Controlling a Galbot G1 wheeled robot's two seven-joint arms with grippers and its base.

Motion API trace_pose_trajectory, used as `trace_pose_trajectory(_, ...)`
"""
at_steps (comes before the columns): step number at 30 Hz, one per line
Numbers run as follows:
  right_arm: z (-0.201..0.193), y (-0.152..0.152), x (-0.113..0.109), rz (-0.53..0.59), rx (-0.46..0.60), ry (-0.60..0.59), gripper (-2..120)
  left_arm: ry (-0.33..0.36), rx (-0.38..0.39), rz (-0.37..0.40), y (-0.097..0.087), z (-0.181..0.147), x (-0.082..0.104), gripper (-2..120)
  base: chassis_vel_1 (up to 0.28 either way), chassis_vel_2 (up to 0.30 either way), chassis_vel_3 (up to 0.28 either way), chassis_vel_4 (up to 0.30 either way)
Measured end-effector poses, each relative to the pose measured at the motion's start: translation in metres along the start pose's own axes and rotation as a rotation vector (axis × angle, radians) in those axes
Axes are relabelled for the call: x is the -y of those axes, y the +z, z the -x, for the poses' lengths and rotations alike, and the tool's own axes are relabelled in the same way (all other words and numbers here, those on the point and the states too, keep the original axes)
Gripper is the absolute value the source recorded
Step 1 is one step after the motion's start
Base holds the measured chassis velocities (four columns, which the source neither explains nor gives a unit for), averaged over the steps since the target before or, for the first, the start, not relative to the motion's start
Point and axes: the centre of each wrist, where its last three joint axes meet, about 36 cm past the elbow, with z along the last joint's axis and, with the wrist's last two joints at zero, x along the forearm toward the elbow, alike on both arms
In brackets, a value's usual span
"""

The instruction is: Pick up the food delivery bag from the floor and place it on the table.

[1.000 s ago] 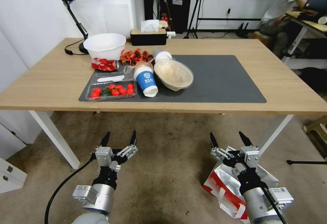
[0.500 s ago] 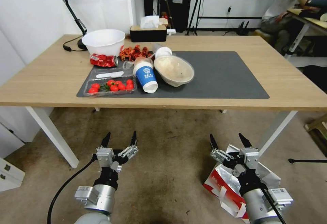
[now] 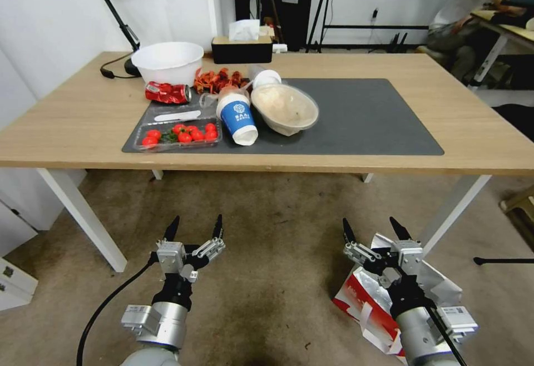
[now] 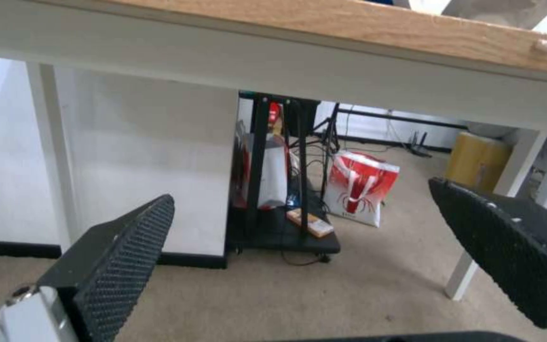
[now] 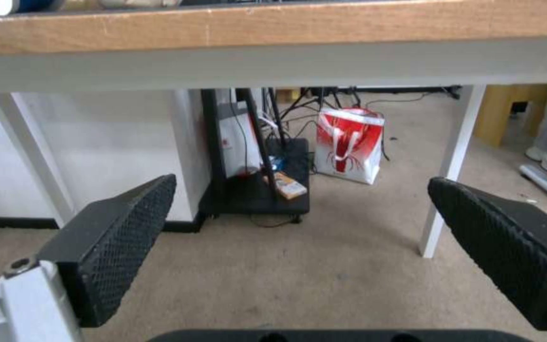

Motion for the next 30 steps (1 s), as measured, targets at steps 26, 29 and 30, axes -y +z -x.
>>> trace_pose_trajectory(26, 0.0002, -0.0001, 0.0001, 0.002, 0.003, -0.004, 100, -0.017, 0.014, 0.019, -0.0013, -0.0011, 0.0007, 100, 0.000, 0.000, 0.000, 0.000)
trace_pose_trajectory(29, -0.0002, 0.0001, 0.0000, 0.008, 0.002, -0.004, 100, -0.016, 0.014, 0.020, -0.0012, -0.0012, 0.0007, 100, 0.000, 0.000, 0.000, 0.000)
trace_pose_trajectory(30, -0.0003, 0.0001, 0.0000, 0.008, 0.002, -0.004, 100, -0.017, 0.014, 0.020, -0.0009, -0.0013, 0.0006, 100, 0.000, 0.000, 0.000, 0.000)
